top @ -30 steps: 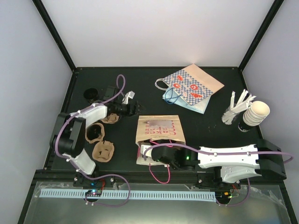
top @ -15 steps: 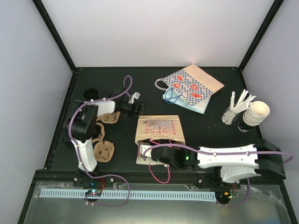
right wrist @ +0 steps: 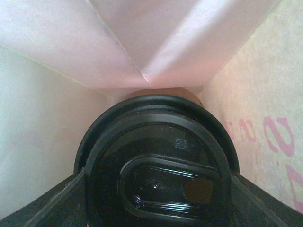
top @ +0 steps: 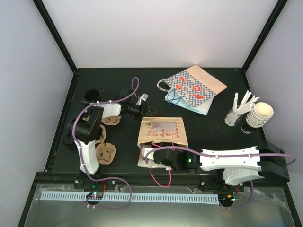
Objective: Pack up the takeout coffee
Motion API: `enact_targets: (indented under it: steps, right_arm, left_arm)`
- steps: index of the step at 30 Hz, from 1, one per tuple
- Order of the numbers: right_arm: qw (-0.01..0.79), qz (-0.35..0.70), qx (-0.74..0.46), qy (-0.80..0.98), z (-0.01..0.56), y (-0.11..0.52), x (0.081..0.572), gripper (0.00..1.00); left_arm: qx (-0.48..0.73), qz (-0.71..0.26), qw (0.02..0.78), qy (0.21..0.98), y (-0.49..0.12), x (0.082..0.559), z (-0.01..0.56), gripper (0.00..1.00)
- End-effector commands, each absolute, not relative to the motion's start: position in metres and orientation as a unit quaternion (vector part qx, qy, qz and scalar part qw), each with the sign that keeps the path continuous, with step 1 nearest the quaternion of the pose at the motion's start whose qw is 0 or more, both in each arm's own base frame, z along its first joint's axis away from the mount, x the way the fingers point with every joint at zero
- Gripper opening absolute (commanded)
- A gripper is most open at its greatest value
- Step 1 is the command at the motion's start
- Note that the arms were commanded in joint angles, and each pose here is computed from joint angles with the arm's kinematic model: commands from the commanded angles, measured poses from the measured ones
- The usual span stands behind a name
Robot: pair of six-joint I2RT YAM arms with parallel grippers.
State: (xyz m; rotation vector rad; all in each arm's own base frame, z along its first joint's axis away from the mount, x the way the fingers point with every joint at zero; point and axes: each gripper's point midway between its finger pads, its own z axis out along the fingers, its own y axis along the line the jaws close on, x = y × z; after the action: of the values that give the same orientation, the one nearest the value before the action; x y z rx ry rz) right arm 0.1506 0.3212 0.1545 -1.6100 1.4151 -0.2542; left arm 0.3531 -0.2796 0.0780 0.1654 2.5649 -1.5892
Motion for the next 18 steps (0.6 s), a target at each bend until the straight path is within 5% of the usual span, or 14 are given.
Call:
enact_targets:
  steps: [1,18]
  right_arm:
    - [0.480,-0.097,-0.647,0.585,0.154,0.323,0.153,0.40]
    - [0.473,-0.114,-0.648,0.586,0.144,0.325,0.157,0.40]
  left_arm:
    - [0.072,-0.560,0.047,0.824,-0.291,0.348,0.086,0.78]
    - [0.090,-0.579,0.020,0.810,-0.289,0.318,0.094,0.70]
